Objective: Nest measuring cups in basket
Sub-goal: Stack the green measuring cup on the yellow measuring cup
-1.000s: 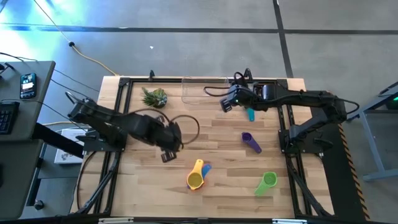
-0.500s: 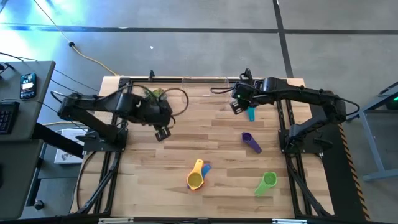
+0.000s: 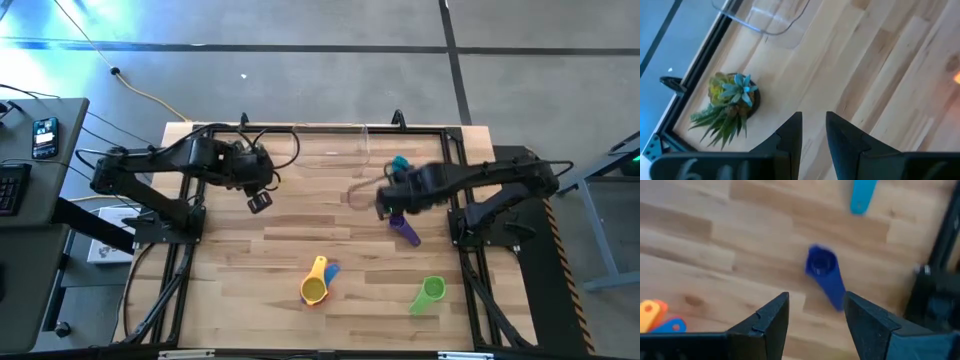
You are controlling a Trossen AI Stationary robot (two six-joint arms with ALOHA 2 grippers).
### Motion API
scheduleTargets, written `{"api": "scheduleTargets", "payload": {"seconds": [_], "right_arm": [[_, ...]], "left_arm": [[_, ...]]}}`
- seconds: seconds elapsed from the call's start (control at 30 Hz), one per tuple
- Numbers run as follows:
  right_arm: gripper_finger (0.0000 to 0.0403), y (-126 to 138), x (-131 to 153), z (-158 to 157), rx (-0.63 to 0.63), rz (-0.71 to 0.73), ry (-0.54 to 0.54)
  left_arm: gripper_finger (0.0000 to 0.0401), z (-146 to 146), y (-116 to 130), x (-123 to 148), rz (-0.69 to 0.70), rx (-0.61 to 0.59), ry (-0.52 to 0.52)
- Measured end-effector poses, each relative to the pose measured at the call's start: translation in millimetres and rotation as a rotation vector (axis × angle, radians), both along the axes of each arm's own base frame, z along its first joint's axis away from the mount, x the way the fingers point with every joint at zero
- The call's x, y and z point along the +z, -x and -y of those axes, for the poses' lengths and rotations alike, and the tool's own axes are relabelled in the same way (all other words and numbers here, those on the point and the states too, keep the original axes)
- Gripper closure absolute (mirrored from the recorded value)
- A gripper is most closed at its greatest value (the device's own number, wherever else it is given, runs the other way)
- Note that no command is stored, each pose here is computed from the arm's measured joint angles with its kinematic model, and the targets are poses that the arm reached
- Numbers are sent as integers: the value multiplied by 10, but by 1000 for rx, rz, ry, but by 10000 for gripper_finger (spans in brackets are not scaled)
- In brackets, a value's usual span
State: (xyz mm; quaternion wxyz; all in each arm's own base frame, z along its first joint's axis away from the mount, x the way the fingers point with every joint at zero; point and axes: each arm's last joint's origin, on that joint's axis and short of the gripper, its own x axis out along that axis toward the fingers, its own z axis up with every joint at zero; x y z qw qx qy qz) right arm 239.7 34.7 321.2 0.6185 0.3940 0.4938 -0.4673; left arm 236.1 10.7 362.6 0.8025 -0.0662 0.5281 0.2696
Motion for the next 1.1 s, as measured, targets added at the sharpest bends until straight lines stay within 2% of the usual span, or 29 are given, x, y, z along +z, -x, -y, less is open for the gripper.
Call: {"api": "scheduleTargets", "payload": {"seconds": [0.23, 0.53, 0.8, 0.97, 1.1], "right_arm": [[222, 62, -142, -570, -110, -39, 5], [222, 62, -480, -1143, -191, -102, 59], [222, 46, -885, -1505, -185, -243, 114], [222, 56, -1127, -1678, -199, -393, 74], [222, 69, -1223, -1778, -252, -397, 64]], "left_arm": [[323, 13, 0, -175, -56, -3, 42], [323, 18, -3, -299, -81, 18, 65], [323, 30, -13, -361, -79, 31, 113], [323, 30, -13, -360, -71, 52, 119], [323, 30, -14, -361, -70, 55, 120]]}}
